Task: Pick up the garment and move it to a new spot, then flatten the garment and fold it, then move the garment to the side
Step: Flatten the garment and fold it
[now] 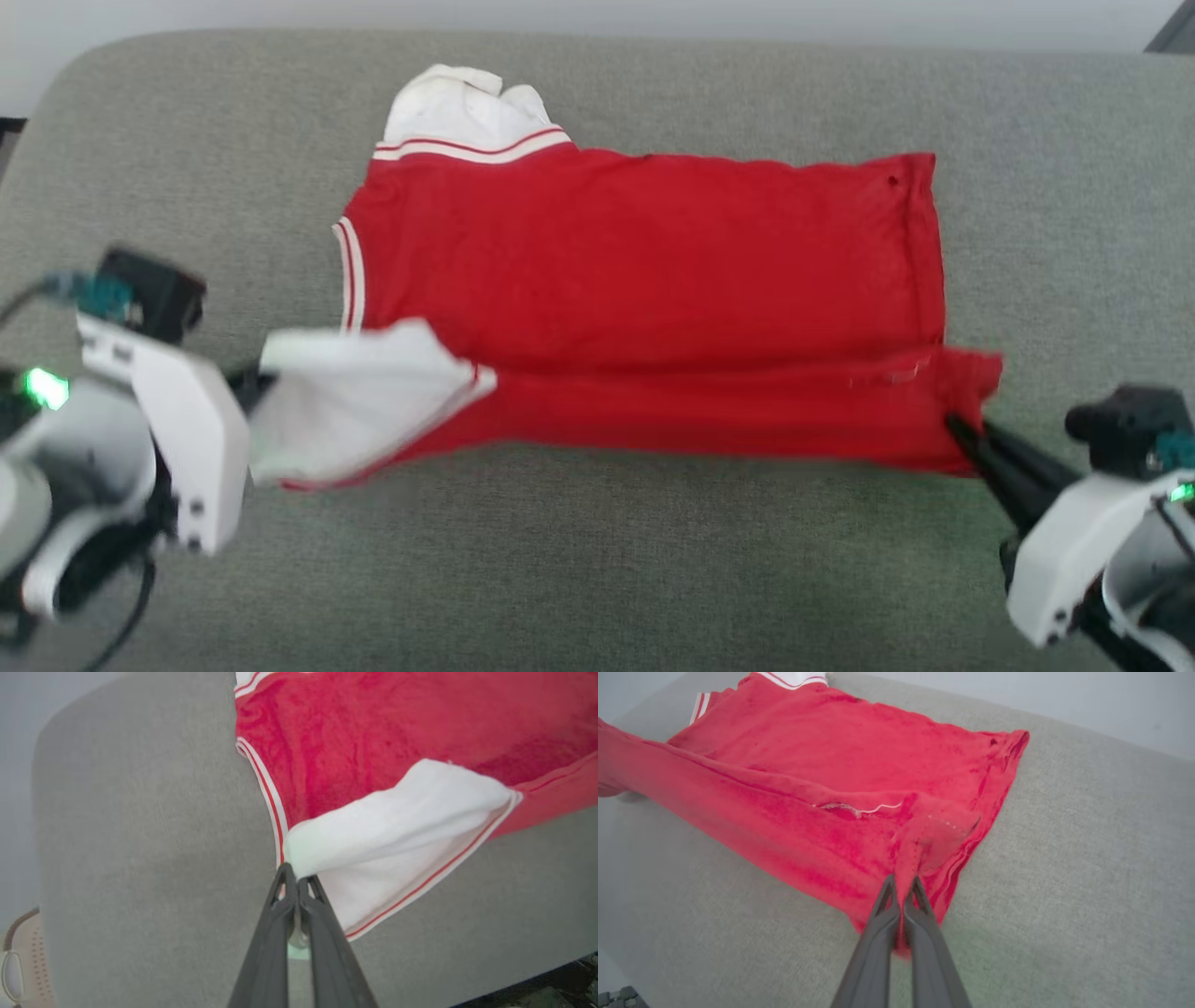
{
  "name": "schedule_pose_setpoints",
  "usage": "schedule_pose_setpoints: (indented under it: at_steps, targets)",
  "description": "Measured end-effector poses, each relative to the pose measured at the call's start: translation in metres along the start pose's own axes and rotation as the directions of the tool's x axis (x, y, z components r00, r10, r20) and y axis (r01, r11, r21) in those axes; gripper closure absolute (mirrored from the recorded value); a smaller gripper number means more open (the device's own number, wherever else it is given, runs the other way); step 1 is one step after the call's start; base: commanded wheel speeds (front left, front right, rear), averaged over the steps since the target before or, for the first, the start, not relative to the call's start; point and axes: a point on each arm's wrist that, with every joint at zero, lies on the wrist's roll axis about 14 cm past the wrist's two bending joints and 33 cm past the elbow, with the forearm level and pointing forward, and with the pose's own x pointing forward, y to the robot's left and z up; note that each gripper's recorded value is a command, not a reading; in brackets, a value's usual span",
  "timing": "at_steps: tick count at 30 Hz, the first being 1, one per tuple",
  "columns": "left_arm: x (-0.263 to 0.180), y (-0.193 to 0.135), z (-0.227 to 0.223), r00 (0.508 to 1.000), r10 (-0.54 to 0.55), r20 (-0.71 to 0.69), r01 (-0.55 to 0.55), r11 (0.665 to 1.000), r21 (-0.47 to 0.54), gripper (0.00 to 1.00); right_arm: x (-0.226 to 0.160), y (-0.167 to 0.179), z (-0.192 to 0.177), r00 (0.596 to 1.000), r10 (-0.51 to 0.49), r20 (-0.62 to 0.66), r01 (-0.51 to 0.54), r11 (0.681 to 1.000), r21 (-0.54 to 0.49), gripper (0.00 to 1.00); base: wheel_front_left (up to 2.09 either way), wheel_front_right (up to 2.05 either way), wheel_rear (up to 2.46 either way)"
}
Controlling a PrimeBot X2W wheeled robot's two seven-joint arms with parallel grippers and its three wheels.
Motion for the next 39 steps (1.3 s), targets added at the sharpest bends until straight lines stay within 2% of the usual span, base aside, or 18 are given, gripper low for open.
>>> schedule_pose_setpoints:
  at_steps: [5, 10, 17, 23, 24, 25, 26, 27, 28, 31, 39]
  targets:
    - [0.033, 0.007, 0.04, 0.999, -0.018, 0.042, 0.014, 0.996, 0.087, 1.0, 0.02, -0.018, 0.014, 0.999, -0.045, 0.024, 0.046, 0.999, -0.006, 1.0, 0.0, 0.0, 0.0]
    - [0.077, 0.011, 0.05, 0.999, -0.036, -0.005, 0.036, 0.99, 0.136, 1.0, 0.043, -0.036, 0.014, 0.996, -0.092, 0.002, 0.092, 0.996, 0.0, 1.0, 0.0, 0.0, 0.0]
    - [0.134, 0.013, 0.025, 0.985, -0.056, -0.166, 0.069, 0.994, 0.079, 1.0, 0.072, -0.036, -0.01, 0.99, -0.08, -0.113, 0.083, 0.996, 0.026, 1.0, 0.0, 0.0, 0.0]
    - [0.159, 0.016, 0.0, 0.95, -0.049, -0.309, 0.054, 0.999, 0.005, 1.0, 0.084, -0.032, -0.029, 0.974, -0.054, -0.219, 0.067, 0.996, 0.055, 1.0, 0.0, 0.0, 0.0]
    - [0.161, 0.017, -0.001, 0.945, -0.05, -0.322, 0.048, 0.999, -0.014, 0.9, 0.085, -0.032, -0.029, 0.972, -0.05, -0.228, 0.064, 0.996, 0.055, 0.89, 0.0, 0.0, 0.0]
    - [0.162, 0.018, -0.001, 0.944, -0.046, -0.326, 0.041, 0.999, -0.022, 0.76, 0.086, -0.033, -0.029, 0.972, -0.05, -0.23, 0.065, 0.996, 0.056, 0.63, 0.0, 0.0, 0.0]
    - [0.164, 0.02, 0.0, 0.944, -0.04, -0.327, 0.03, 0.999, -0.034, 0.6, 0.087, -0.032, -0.029, 0.97, -0.047, -0.239, 0.061, 0.997, 0.053, 0.51, 0.0, 0.0, 0.0]
    - [0.164, 0.02, 0.002, 0.945, -0.04, -0.324, 0.025, 0.998, -0.051, 0.12, 0.088, -0.03, -0.028, 0.969, -0.04, -0.244, 0.053, 0.998, 0.045, 0.12, 0.0, 0.0, 0.0]
    - [0.164, 0.021, 0.004, 0.947, -0.039, -0.319, 0.02, 0.998, -0.063, 0.0, 0.088, -0.03, -0.027, 0.969, -0.038, -0.243, 0.051, 0.998, 0.047, 0.0, 0.0, 0.0, 0.0]
    - [0.16, 0.03, 0.01, 0.954, -0.017, -0.298, -0.007, 0.997, -0.079, 0.0, 0.087, -0.03, -0.021, 0.973, -0.036, -0.229, 0.047, 0.998, 0.043, 0.0, 0.0, 0.0, 0.0]
    - [0.131, 0.057, 0.033, 0.972, 0.055, -0.229, -0.072, 0.995, -0.066, 0.0, 0.07, -0.035, 0.018, 0.995, -0.083, -0.049, 0.086, 0.994, 0.061, 0.0, 0.0, 0.0, 0.0]
